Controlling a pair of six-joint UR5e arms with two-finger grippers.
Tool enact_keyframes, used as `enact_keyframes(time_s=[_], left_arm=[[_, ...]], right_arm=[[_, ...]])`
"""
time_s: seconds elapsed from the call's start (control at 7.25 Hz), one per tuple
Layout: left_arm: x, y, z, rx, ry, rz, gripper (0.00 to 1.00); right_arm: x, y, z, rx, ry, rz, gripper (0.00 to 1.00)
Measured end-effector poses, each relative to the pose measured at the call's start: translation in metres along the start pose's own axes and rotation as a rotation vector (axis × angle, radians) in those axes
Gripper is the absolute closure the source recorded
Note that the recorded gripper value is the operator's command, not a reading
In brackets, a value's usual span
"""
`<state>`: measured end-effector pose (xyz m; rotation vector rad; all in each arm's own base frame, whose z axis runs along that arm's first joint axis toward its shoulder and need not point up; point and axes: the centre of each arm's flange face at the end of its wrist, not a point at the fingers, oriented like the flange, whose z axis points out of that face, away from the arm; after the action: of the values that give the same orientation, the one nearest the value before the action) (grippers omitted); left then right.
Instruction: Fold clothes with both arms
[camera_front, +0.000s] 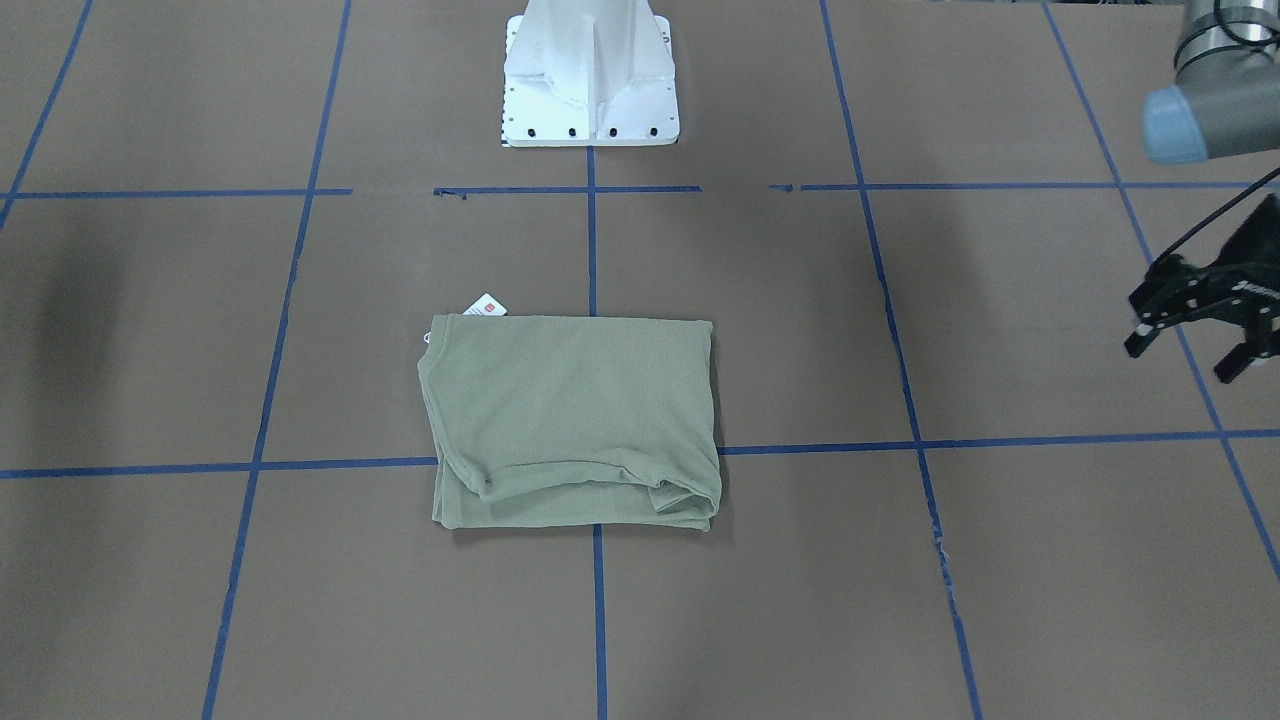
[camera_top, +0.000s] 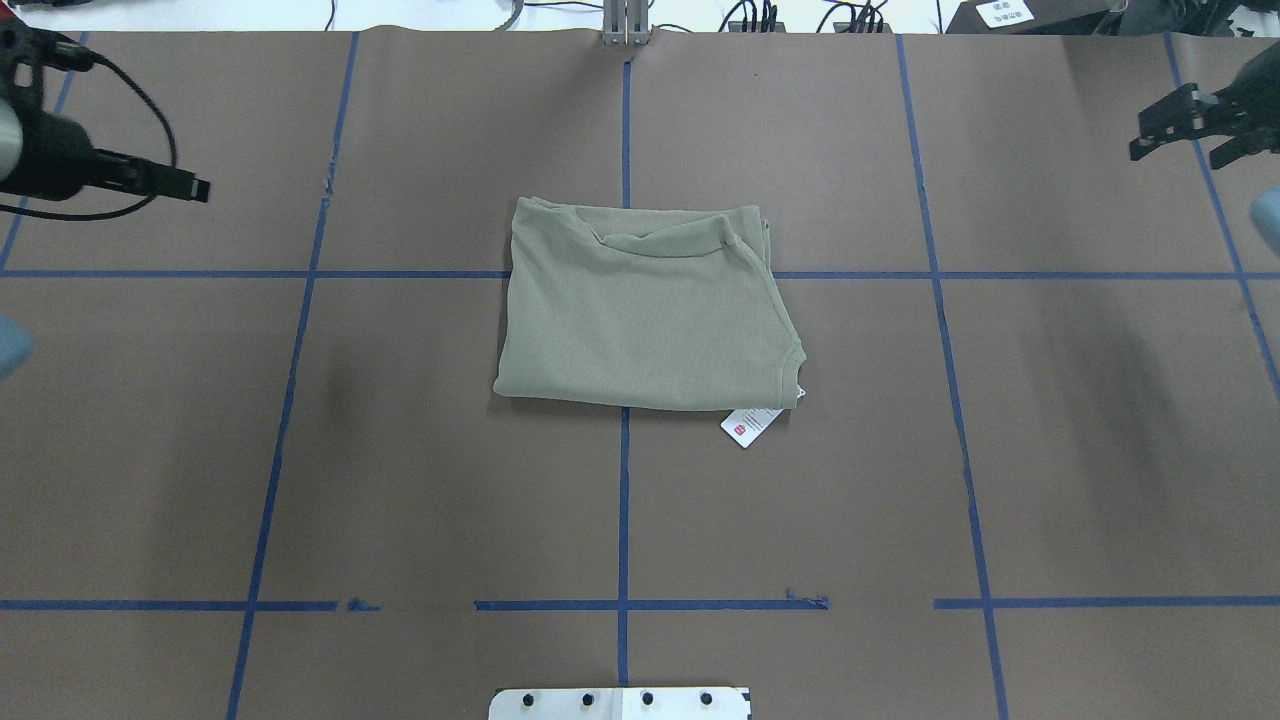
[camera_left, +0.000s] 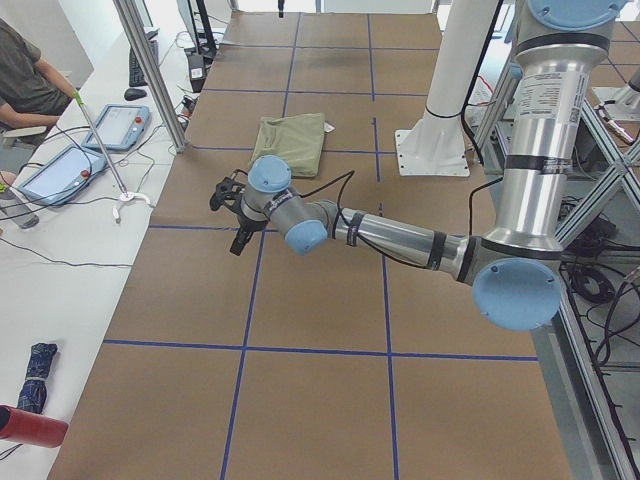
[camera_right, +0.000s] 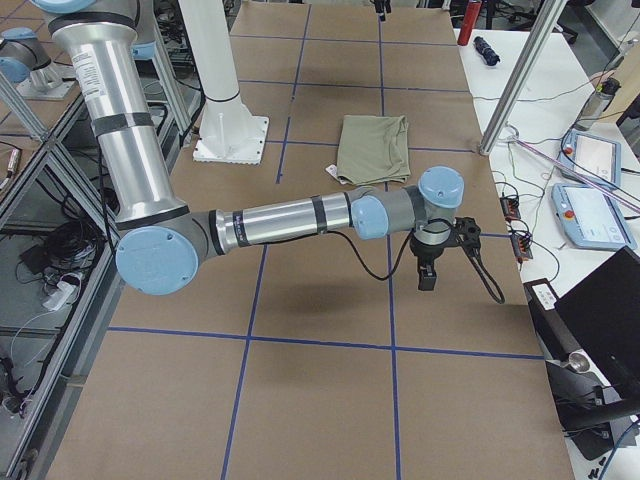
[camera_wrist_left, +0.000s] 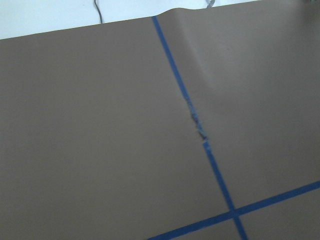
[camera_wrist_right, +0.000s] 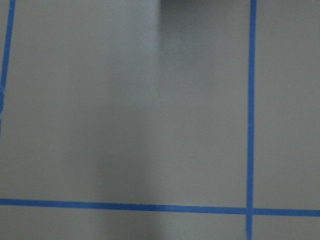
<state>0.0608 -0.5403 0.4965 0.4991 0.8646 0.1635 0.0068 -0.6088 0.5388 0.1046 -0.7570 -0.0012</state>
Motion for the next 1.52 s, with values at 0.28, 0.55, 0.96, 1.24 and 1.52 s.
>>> enact_keyframes(time_s=[0.28, 0.55, 0.96, 1.24, 1.52], left_arm=[[-0.07, 0.024, -0.043, -0.119, -0.056, 0.025, 0.0], [-0.097, 0.043, -0.056, -0.206, -0.076, 0.003, 0.0], [-0.088, 0.044, -0.074, -0.198, -0.091, 0.046, 0.0], [-0.087, 0.045, -0.075, -0.196, -0.079, 0.021, 0.0], [-0.086, 0.049, -0.074, -0.197, -0.054, -0.034, 0.0]], right_arm=[[0.032, 0.029, -0.017, -0.061, 0.015, -0.003, 0.0], [0.046, 0.054, -0.011, -0.094, 0.018, 0.022, 0.0], [0.067, 0.09, 0.005, -0.129, 0.033, 0.049, 0.0], [0.071, 0.099, 0.009, -0.138, 0.035, 0.051, 0.0], [0.07, 0.1, 0.008, -0.136, 0.029, 0.049, 0.0]])
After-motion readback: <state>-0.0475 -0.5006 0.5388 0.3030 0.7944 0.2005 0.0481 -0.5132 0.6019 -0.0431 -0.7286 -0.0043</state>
